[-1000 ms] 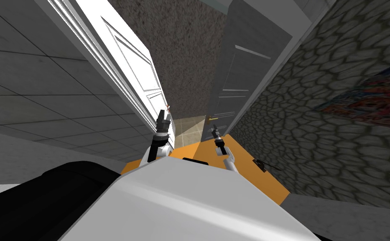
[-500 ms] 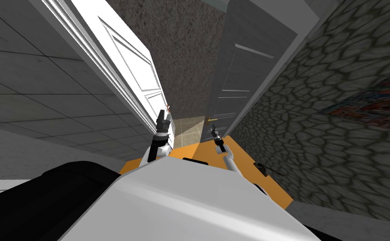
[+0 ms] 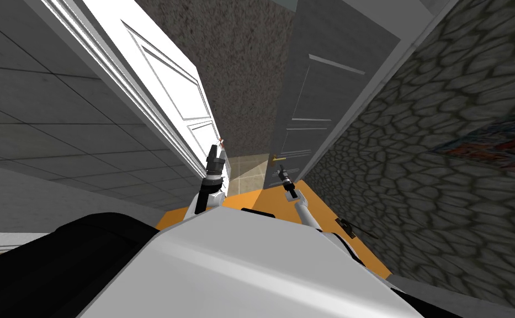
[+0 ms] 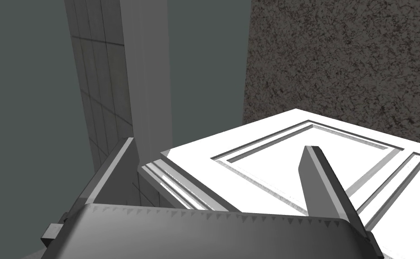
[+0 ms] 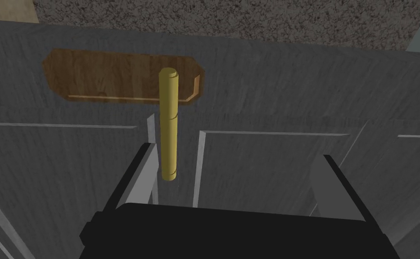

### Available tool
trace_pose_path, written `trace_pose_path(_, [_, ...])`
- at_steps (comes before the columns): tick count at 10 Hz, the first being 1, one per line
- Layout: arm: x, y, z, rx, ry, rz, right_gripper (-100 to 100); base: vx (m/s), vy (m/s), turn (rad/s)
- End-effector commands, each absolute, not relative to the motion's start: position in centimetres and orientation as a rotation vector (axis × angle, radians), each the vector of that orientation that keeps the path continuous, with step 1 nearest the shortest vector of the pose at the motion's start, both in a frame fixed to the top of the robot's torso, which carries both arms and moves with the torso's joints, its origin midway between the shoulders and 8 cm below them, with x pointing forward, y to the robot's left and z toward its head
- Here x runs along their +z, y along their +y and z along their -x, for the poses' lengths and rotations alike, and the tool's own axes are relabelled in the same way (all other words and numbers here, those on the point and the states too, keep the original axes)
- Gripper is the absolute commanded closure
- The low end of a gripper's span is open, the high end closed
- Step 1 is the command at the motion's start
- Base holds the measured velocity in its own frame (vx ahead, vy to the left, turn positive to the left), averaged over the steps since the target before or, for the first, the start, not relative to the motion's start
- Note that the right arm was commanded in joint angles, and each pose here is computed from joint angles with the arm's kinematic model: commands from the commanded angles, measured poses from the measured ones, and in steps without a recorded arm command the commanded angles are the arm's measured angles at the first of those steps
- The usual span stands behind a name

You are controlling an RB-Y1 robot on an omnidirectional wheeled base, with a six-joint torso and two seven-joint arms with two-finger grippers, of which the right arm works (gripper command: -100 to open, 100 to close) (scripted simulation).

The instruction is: Push the door open

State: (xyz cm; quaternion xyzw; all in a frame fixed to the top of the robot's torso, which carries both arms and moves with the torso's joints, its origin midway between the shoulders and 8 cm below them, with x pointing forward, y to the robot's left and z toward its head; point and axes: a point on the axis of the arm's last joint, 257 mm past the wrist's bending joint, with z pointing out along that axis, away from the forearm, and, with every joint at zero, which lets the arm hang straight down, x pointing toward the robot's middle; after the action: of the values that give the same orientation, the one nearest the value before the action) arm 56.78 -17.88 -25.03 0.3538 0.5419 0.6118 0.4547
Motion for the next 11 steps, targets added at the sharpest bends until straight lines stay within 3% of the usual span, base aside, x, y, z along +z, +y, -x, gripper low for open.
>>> trace_pose_path(1, [-25.9, -18.1, -57.5, 1.504, 1.362, -0.900, -100, 0.056, -0.112, 0.059])
trace_pose_path(11, [-29.1, -19.5, -60.2, 1.466, 1.458, -1.014, -100, 0.037, -0.089, 0.041])
